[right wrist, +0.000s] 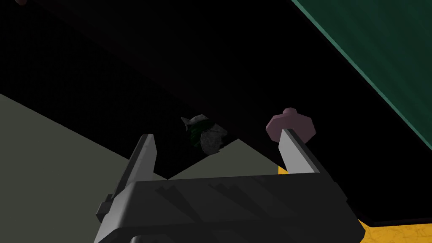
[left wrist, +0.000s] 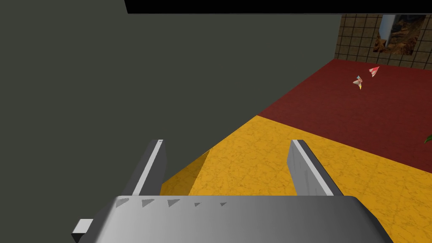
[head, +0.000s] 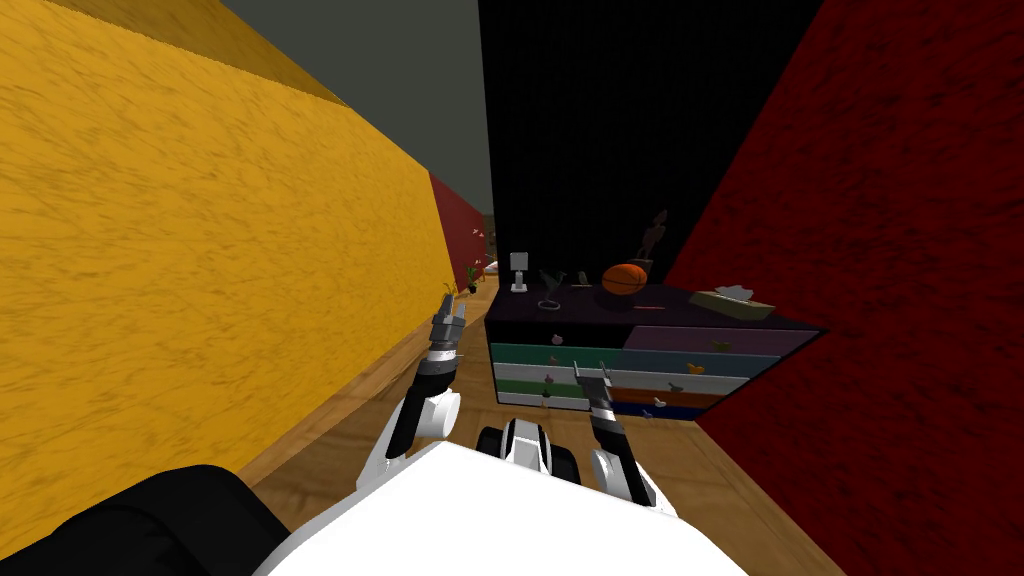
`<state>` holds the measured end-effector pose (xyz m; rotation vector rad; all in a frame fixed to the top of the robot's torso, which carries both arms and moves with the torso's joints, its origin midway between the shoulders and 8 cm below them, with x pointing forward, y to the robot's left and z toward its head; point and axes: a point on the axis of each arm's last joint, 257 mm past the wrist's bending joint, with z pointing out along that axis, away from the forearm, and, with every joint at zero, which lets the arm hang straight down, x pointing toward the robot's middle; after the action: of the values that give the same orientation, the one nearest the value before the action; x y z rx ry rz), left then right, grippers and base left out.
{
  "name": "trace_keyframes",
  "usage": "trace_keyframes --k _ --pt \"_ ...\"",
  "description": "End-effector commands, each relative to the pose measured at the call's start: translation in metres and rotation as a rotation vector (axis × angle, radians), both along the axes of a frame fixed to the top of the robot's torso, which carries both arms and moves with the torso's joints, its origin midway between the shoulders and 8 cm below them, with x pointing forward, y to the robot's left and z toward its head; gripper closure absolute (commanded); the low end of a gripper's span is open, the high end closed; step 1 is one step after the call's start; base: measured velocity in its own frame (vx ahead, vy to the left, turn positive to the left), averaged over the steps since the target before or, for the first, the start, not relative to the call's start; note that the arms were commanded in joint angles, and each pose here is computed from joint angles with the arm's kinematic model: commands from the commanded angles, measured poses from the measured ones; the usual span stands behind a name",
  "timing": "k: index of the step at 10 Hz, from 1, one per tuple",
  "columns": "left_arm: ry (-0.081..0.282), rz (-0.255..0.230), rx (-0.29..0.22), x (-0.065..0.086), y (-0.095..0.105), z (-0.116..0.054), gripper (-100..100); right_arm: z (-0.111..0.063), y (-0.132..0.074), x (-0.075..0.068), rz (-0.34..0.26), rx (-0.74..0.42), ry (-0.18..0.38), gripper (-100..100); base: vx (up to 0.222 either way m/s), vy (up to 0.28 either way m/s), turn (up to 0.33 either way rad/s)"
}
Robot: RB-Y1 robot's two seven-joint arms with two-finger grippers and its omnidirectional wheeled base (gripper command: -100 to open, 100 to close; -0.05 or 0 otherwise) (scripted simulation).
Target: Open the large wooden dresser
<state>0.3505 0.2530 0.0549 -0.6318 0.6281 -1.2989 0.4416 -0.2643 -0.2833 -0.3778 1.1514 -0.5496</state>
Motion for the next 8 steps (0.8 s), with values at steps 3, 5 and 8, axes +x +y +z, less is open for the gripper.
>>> trace_keyframes --k 3,5,8 --pt "0.000 0.000 0.000 0.000 0.000 0.000 0 -0.009 0.010 0.001 -0.027 -0.143 0.005 -100 0.029 0.038 0.010" --pt "0.000 0.000 0.000 0.000 0.000 0.000 0 -0.011 0.015 0.001 -0.039 -0.202 0.005 -100 0.029 0.027 0.009" --pt "0.000 0.000 0.000 0.000 0.000 0.000 0 -0.013 0.019 0.002 -0.058 -0.280 0.004 -100 0.029 0.027 0.008"
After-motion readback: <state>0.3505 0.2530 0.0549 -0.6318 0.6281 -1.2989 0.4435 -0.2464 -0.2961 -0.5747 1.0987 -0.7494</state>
